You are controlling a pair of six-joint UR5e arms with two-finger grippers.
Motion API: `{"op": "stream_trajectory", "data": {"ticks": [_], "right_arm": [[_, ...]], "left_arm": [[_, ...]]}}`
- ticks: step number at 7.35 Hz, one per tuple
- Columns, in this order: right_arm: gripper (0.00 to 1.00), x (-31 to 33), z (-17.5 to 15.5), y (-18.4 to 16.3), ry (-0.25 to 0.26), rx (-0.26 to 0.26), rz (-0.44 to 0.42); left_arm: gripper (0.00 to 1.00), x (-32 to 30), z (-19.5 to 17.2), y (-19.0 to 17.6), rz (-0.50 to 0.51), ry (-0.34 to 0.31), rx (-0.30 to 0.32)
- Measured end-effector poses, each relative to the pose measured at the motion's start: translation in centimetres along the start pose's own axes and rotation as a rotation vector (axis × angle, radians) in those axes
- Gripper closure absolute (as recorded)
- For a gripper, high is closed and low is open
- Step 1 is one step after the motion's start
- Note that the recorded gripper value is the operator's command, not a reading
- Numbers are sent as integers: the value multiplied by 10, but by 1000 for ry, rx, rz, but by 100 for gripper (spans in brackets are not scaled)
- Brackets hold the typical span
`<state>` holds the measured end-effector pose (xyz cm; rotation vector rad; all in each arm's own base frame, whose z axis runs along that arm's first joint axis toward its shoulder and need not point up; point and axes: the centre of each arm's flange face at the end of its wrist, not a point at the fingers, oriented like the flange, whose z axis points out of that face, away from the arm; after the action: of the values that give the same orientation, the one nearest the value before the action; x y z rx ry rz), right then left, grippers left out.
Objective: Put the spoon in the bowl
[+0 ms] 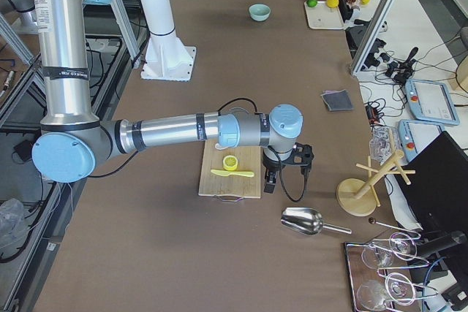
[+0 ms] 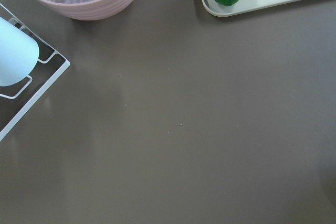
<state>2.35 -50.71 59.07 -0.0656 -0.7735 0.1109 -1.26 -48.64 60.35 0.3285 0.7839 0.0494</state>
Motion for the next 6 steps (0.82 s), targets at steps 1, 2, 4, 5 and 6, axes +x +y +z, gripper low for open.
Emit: {"op": "stream_trajectory", "data": {"ticks": [1, 2, 4, 5, 6], "right_arm": [[0, 2, 0, 1, 2, -4, 0], [0, 3, 0, 1, 2, -5, 0], [0, 2, 0, 1, 0, -3, -2], [0, 2, 0, 1, 0, -2, -4], [0, 1, -1, 1, -2, 0, -5]], "left_arm": [[2, 1, 0, -2, -15, 0, 1], [2, 3, 0, -5, -38, -1, 4], [2, 3, 0, -6, -56, -3, 4], [2, 3, 1, -6, -59, -4, 3], [2, 2, 2, -5, -61, -5, 1]]}}
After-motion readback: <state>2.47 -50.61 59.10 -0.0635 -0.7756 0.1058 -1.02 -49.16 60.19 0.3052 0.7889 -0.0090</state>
